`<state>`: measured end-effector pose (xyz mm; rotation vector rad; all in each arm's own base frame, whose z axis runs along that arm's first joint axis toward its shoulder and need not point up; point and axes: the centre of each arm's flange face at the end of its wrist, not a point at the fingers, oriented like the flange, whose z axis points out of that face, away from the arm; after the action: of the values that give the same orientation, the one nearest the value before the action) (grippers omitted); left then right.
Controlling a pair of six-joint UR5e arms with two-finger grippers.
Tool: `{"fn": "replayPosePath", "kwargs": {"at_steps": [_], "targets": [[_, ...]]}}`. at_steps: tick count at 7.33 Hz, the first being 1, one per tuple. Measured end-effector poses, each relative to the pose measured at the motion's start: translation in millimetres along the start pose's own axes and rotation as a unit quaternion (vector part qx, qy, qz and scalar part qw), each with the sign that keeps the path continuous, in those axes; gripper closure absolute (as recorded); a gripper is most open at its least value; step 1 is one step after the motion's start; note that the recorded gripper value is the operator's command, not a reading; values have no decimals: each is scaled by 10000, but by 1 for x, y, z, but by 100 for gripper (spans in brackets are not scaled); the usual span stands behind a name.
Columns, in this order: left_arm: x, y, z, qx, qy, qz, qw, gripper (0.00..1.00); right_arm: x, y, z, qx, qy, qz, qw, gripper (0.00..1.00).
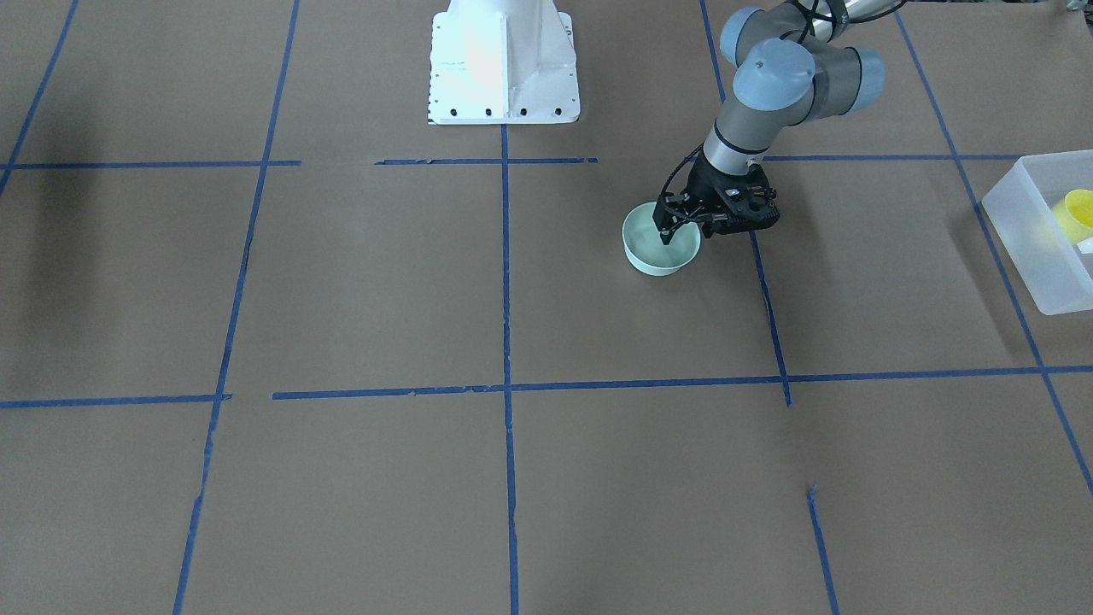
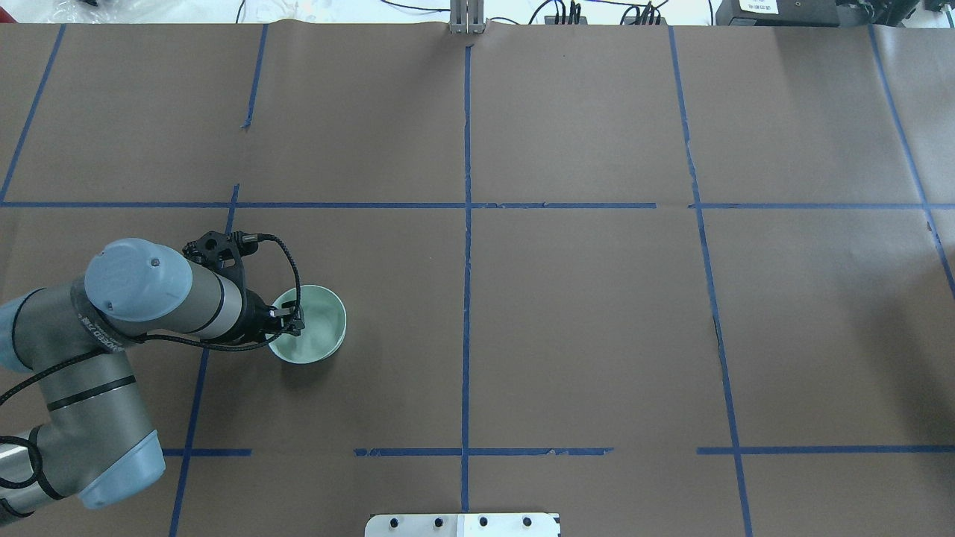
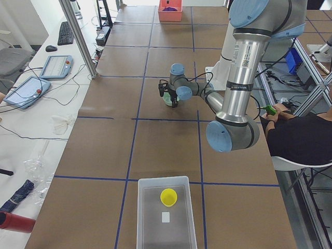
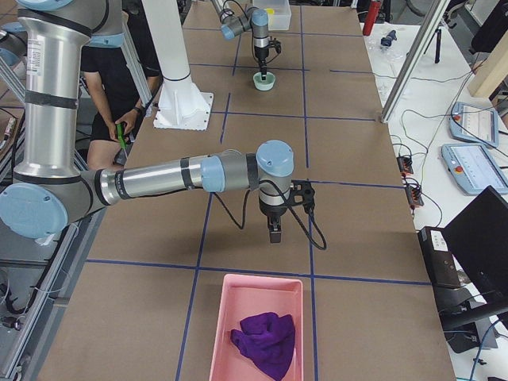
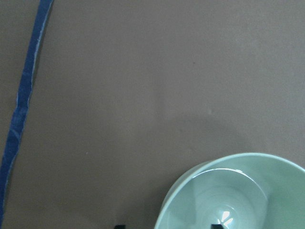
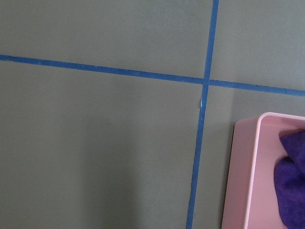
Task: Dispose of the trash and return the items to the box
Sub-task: 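Reach the left gripper to the pale green bowl and grasp its rim, then lift the pale green bowl and carry it off the table with the left gripper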
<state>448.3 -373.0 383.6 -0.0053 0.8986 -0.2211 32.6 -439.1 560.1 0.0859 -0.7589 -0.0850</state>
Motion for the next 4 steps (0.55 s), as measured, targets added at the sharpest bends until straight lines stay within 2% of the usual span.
{"fn": "replayPosePath", "kwargs": {"at_steps": [2,4], "targets": [[0,-1,-5,10,22,-8,10000,100,0,0,0,1,4,-4,10000,0],[7,1,-32,18,-16,-36,10000,100,1,0,1,-5,5,-7,10000,0]]}}
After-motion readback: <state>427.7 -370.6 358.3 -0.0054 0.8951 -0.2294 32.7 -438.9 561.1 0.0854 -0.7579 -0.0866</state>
